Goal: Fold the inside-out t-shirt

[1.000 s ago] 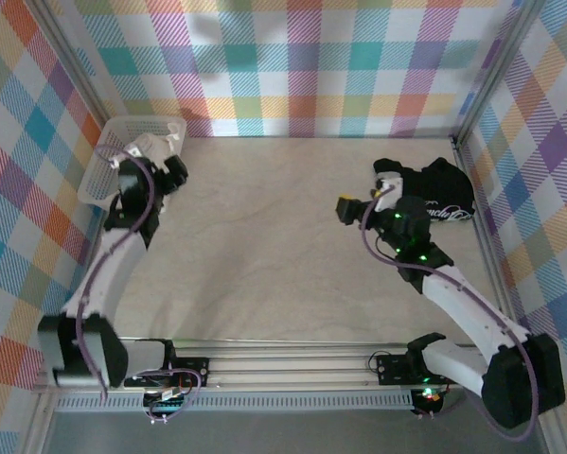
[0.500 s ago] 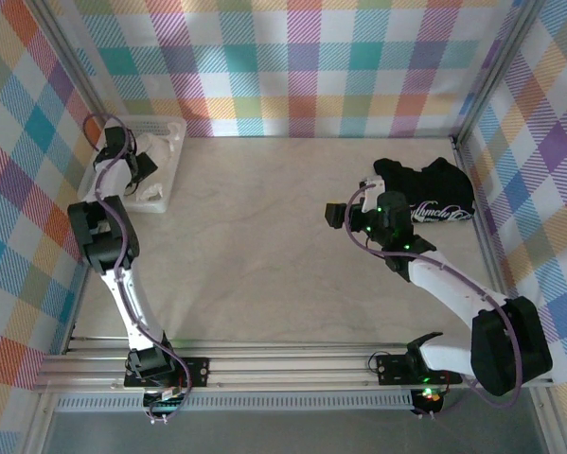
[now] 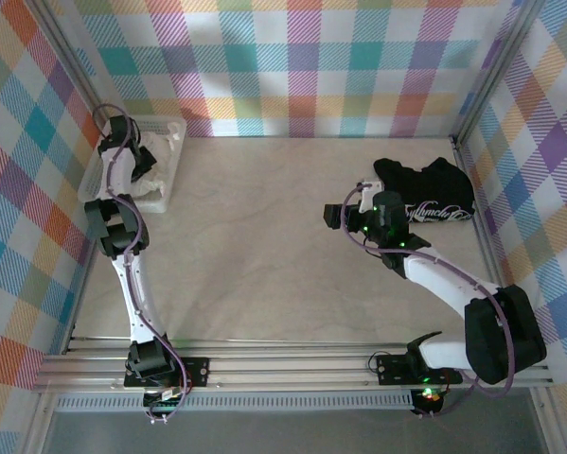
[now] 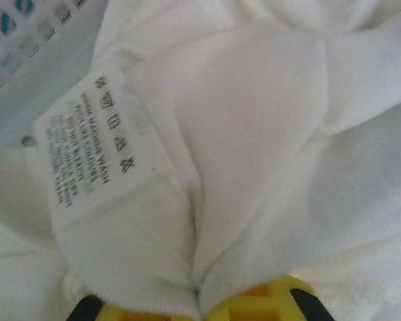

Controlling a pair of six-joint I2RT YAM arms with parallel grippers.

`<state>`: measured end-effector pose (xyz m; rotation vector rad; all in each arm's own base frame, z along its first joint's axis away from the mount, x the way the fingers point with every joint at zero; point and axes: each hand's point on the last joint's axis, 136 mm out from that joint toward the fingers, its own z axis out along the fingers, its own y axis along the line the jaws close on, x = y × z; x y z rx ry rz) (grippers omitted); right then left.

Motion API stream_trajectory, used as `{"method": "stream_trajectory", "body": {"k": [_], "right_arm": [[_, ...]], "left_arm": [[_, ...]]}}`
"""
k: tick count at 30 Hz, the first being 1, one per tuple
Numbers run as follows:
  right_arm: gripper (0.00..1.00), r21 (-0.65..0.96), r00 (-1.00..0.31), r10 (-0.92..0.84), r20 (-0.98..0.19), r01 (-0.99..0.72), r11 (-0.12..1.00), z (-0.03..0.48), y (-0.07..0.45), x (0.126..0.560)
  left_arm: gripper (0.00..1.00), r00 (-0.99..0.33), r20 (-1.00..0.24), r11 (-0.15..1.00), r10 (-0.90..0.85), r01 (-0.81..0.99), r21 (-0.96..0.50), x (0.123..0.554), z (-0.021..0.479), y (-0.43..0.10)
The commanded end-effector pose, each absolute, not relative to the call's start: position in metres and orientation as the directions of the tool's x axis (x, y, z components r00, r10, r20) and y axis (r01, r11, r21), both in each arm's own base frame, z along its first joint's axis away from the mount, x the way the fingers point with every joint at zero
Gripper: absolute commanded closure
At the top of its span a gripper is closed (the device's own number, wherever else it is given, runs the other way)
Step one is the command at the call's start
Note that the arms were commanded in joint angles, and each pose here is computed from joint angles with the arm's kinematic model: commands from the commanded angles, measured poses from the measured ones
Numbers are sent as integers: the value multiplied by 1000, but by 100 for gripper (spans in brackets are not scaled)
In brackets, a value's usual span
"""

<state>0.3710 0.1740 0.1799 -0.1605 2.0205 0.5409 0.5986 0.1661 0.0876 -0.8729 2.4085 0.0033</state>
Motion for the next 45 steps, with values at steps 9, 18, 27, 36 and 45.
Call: {"method": "stream_trajectory", "body": {"k": [9,18,27,36,45], "right_arm": [[0,315,-434,160,-887,-313,896,218,163,362],[0,252,-420,98,-902,-329,910,247,155,348],[0,262,-408,103,-907,-354,898,272,147,319],[5,367,-590,86,-803,-376,851,212,170,315],[21,500,-774,32,-633,-376,780,119,226,320]], "left_arm": [[100,-211,-879,903,-428,-136,-407,514,481,54],[99,-160,-914,864,-374,299,-406,411,580,-81],[98,-229,-898,787,-376,432,-440,373,549,-150],[97,-393,-830,704,-397,450,-550,383,480,-197],[97,-427,-813,704,-396,428,-567,385,456,-200]]}}
